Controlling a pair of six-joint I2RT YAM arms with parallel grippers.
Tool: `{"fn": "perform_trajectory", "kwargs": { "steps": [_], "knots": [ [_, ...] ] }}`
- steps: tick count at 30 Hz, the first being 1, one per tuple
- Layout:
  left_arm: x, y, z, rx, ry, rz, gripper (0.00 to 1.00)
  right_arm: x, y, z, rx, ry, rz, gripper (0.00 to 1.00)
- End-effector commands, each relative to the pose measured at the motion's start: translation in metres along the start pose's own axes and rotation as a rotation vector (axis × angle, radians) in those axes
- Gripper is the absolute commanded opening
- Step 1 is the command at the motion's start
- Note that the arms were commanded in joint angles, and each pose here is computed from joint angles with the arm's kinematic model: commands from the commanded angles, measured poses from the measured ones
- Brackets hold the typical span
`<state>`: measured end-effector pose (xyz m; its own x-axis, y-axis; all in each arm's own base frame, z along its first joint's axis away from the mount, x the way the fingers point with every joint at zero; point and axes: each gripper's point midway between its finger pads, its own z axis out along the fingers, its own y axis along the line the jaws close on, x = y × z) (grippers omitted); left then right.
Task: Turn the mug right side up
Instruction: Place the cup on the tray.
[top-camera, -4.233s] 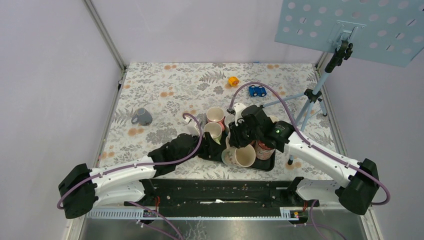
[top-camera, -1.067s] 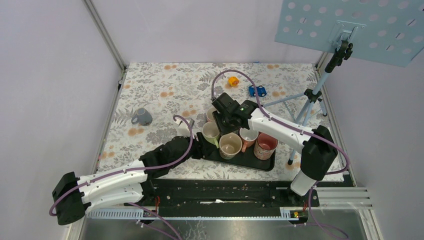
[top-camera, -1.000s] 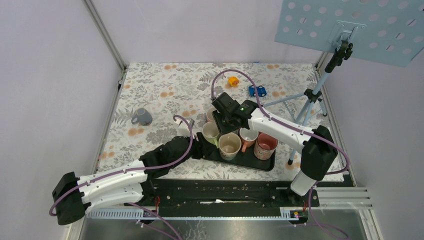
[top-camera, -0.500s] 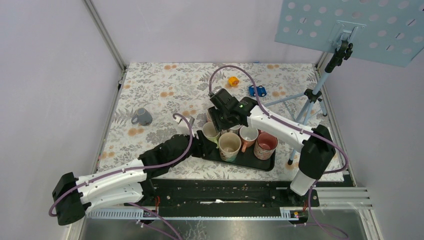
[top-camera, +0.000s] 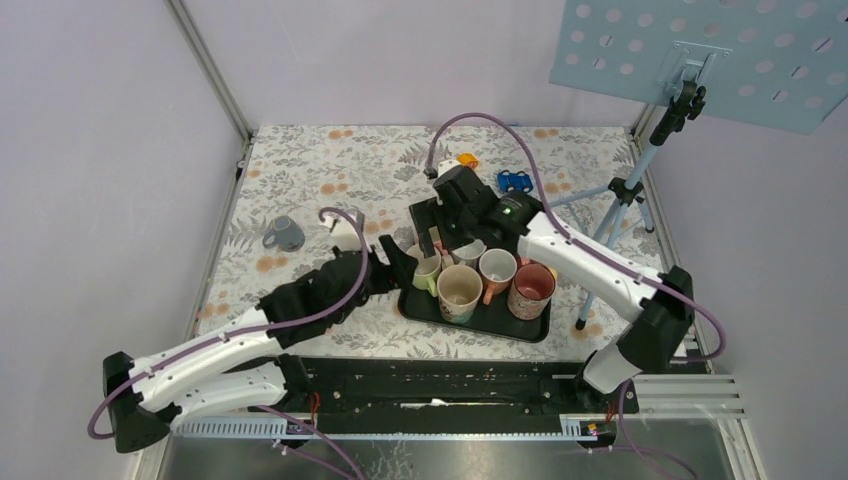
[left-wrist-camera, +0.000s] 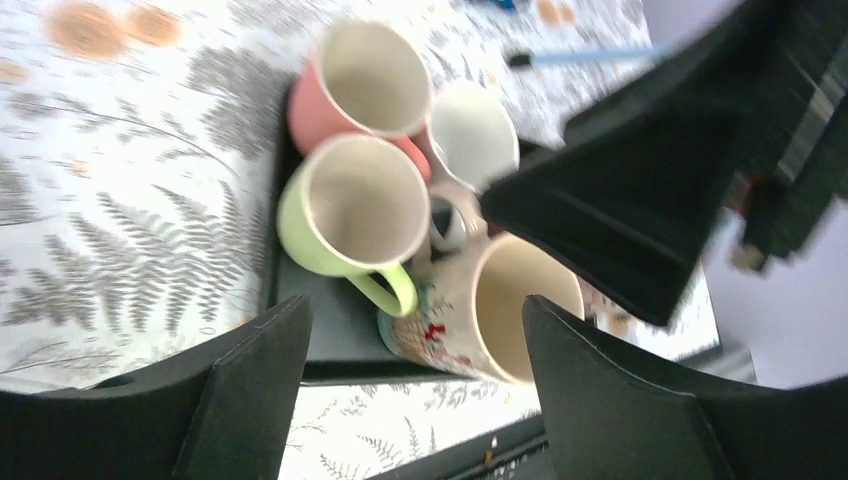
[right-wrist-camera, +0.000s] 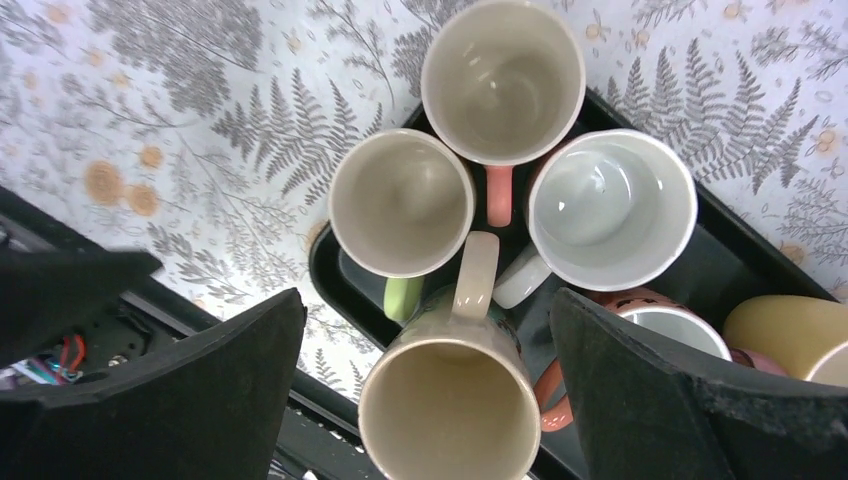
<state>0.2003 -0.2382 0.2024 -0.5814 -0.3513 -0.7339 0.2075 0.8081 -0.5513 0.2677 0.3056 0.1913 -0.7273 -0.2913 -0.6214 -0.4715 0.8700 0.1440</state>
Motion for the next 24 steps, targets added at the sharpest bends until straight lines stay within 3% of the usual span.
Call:
{"fn": "perform_trajectory", "kwargs": {
  "steps": [1,6,9,17,24],
  "knots": [
    [-0.055,0.038,-0.021,-0.286,-0.165,-0.031,0.86,-0.03,0.006,-0.037,-0.043,-0.15,0.01,1.0],
    [-0.093,0.075,-0.033,-0.547,-0.228,-0.078,0.9,-0.03,0.007,-0.049,-0.069,-0.184,0.006,1.0],
    [-0.103,0.093,-0.029,-0.641,-0.213,-0.107,0.99,-0.029,0.007,-0.054,-0.085,-0.204,0.007,1.0],
    [-0.135,0.153,-0.022,-0.896,-0.224,-0.211,0.99,-0.025,0.014,-0.059,-0.141,-0.226,0.015,1.0],
    [-0.15,0.213,-0.006,-1.052,-0.19,-0.4,0.99,-0.022,0.013,-0.063,-0.154,-0.231,-0.006,1.0]
  ]
}}
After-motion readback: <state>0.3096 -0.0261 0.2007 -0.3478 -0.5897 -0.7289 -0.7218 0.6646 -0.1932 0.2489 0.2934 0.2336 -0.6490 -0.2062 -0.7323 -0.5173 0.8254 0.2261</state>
